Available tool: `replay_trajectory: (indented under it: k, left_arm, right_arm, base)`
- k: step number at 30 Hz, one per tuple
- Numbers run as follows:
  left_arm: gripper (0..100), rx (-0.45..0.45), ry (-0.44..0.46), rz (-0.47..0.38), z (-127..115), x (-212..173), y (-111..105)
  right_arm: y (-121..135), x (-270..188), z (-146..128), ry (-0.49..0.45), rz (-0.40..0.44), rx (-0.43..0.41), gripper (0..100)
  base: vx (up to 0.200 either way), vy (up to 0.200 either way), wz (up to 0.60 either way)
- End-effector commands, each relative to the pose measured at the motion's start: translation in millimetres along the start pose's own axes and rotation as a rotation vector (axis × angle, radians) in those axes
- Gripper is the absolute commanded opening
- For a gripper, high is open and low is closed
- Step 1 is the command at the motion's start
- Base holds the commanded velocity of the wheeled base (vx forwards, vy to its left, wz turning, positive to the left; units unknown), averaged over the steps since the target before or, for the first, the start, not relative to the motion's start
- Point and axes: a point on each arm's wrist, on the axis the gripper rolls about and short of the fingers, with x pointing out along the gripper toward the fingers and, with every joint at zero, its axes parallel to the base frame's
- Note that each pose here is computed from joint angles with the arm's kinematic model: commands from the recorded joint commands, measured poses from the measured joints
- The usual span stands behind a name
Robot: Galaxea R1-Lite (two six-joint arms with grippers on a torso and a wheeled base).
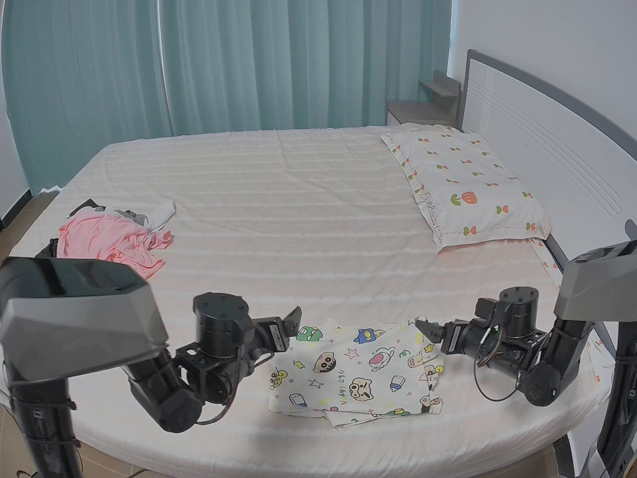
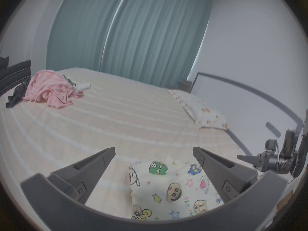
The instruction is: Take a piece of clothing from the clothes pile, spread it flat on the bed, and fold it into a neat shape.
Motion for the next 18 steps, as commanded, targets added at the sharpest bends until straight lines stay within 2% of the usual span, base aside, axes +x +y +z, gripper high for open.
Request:
replay_trajectory:
  k: [1,2,4,5,6,7,8,11,13,14,18]
  left_arm:
    - [100,-0.106,-0.248,-0.06,79,-96,9]
    - [100,-0.116,-0.31,-0.056,91,-117,10]
    - [100,-0.106,-0.363,-0.032,97,-137,14]
    - [100,-0.104,-0.367,-0.029,97,-138,15]
    - [100,-0.086,-0.39,0.004,95,-155,22]
    - [100,-0.07,-0.398,0.024,92,-166,28]
    - [100,-0.056,-0.412,0.036,91,-177,33]
    - [100,-0.044,-0.447,0.028,88,-201,42]
    - [100,-0.012,-0.469,0.032,84,-219,50]
    - [100,0.035,-0.477,0.058,78,-232,59]
    - [100,0.101,-0.519,0.068,72,-258,70]
  right_arm:
    - [15,-99,55,-0.267,0.003,0.006,100]
    - [17,-129,58,-0.31,0.016,0.005,100]
    - [16,-156,55,-0.325,0.017,0.005,100]
    - [16,-158,55,-0.325,0.017,0.005,100]
    - [14,-178,49,-0.335,0.006,0.007,100]
    - [14,-178,49,-0.335,0.006,0.007,100]
    - [13,-203,45,-0.368,-0.006,0.012,100]
    - [11,-226,41,-0.396,-0.025,0.012,100]
    - [8,-244,32,-0.384,-0.042,0.003,100]
    - [6,-260,24,-0.379,-0.043,-0.003,100]
    - [1,-289,8,-0.356,-0.043,-0.025,100]
  base:
    - [0.0,0.0,0.0]
    - [0.0,0.0,0.0]
    - [0.0,0.0,0.0]
    - [0.0,0.0,0.0]
    - [0.0,0.0,0.0]
    - [0.0,0.0,0.0]
    - [0.0,0.0,0.0]
    - [0.0,0.0,0.0]
    - [0.0,0.0,0.0]
    - [0.0,0.0,0.0]
    - [0.0,0.0,0.0]
